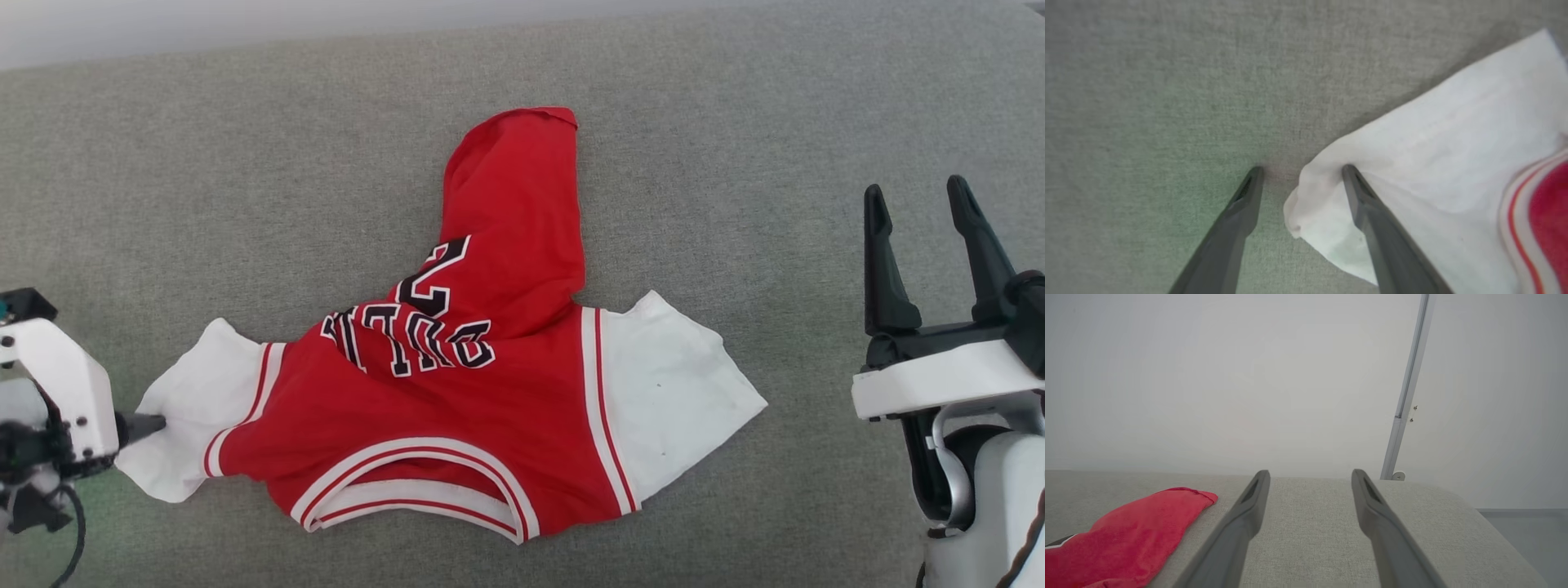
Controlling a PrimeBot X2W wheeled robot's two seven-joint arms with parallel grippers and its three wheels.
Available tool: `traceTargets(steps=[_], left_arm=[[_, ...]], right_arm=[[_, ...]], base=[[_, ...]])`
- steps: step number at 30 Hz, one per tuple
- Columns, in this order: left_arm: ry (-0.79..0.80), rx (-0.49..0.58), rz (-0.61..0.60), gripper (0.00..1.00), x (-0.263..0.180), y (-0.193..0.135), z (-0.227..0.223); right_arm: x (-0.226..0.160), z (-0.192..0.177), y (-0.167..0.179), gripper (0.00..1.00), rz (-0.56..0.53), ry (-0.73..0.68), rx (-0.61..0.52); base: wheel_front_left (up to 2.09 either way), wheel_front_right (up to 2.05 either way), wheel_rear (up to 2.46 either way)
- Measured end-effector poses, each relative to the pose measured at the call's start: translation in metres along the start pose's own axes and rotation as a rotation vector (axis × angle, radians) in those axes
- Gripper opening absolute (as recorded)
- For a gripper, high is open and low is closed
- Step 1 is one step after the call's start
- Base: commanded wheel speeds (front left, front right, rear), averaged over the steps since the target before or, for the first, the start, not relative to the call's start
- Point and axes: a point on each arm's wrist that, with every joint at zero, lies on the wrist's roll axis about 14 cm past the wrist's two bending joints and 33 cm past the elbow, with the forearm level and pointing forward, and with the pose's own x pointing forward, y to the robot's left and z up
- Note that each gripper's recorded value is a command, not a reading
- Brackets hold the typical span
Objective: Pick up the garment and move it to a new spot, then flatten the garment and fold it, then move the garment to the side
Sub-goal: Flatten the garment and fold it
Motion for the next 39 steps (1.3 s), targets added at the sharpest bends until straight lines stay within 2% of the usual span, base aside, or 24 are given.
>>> traceTargets(steps=[4,5,6,10,11,18,22,31,35,37,39], left_arm=[[0.050,-0.049,-0.028,1.00,0.004,-0.005,-0.004],[0.057,-0.044,-0.038,0.78,0.003,-0.006,-0.004],[0.054,-0.040,-0.042,0.00,0.003,-0.006,-0.004],[0.038,-0.032,-0.067,0.00,0.005,-0.012,-0.005],[0.038,-0.032,-0.067,0.00,0.005,-0.012,-0.005],[0.002,-0.032,-0.086,0.00,0.007,-0.014,-0.003],[-0.006,-0.025,-0.090,0.00,0.007,-0.014,-0.003],[-0.027,-0.023,-0.103,0.00,0.008,-0.013,-0.002],[-0.039,-0.029,-0.109,0.00,0.009,-0.013,-0.003],[-0.043,-0.030,-0.111,0.00,0.008,-0.013,-0.004],[-0.058,-0.034,-0.114,0.00,0.007,-0.013,-0.003]], right_arm=[[-0.004,-0.011,0.002,1.00,0.012,0.064,0.019],[-0.004,-0.015,0.004,1.00,0.020,0.089,0.030],[-0.006,-0.021,0.007,1.00,0.032,0.120,0.038],[-0.018,-0.054,0.026,1.00,0.114,0.305,0.067],[-0.018,-0.054,0.026,1.00,0.114,0.305,0.067],[-0.053,-0.107,0.070,1.00,0.289,0.665,0.107],[-0.066,-0.127,0.075,1.00,0.335,0.816,0.069],[-0.069,-0.169,0.080,1.00,0.408,1.042,-0.059],[-0.072,-0.184,0.085,1.00,0.444,1.148,-0.070],[-0.072,-0.186,0.088,0.00,0.462,1.187,-0.058],[-0.071,-0.184,0.089,0.00,0.488,1.205,-0.070]], base=[[0.00,0.00,0.00],[0.00,0.00,0.00],[0.00,0.00,0.00],[0.00,0.00,0.00],[0.00,0.00,0.00],[0.00,0.00,0.00],[0.00,0.00,0.00],[0.00,0.00,0.00],[0.00,0.00,0.00],[0.00,0.00,0.00],[0.00,0.00,0.00]])
